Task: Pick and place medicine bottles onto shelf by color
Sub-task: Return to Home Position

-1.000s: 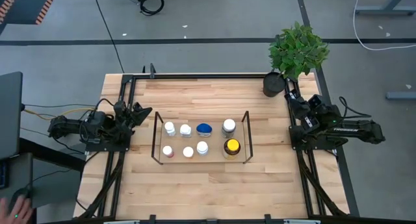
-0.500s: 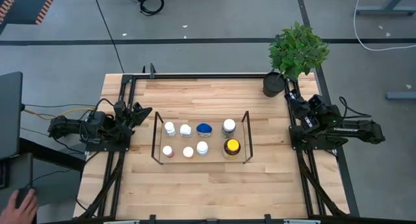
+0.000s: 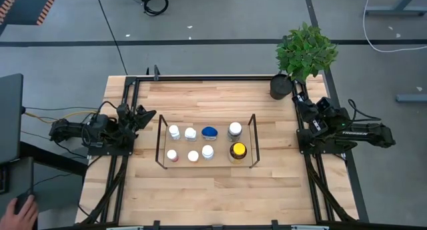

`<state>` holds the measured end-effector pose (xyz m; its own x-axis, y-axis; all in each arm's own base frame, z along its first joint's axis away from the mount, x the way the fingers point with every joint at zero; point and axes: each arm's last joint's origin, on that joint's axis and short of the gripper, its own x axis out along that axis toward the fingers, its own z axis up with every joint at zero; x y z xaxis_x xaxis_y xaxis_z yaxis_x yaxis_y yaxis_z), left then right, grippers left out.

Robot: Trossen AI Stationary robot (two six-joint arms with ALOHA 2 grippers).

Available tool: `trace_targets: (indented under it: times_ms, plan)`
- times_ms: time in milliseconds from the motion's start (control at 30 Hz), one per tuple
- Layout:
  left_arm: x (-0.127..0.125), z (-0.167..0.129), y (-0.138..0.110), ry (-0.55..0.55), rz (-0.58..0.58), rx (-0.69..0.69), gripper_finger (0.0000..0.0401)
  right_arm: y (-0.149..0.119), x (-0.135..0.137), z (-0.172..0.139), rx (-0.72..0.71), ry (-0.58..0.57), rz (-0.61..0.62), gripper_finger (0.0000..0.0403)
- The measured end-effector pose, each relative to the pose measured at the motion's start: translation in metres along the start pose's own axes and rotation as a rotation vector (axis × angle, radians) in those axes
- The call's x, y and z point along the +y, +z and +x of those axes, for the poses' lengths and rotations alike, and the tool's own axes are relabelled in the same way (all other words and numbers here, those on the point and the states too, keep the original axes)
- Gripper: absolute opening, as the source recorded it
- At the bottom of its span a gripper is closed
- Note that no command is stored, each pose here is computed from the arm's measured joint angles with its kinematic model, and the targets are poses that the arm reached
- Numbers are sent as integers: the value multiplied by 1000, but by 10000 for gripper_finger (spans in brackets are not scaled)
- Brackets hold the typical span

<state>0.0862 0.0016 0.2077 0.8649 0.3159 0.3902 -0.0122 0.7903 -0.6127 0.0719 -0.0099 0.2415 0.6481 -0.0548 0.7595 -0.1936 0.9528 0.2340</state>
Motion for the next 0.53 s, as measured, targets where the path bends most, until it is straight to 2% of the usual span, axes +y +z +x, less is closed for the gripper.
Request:
trace_targets:
  times_ms: [233,533]
  plan:
    - [0,0,0,0,0,0,26,0,0,0,0,0,0,23]
    - [0,0,0,0,0,0,36,0,0,0,0,0,0,23]
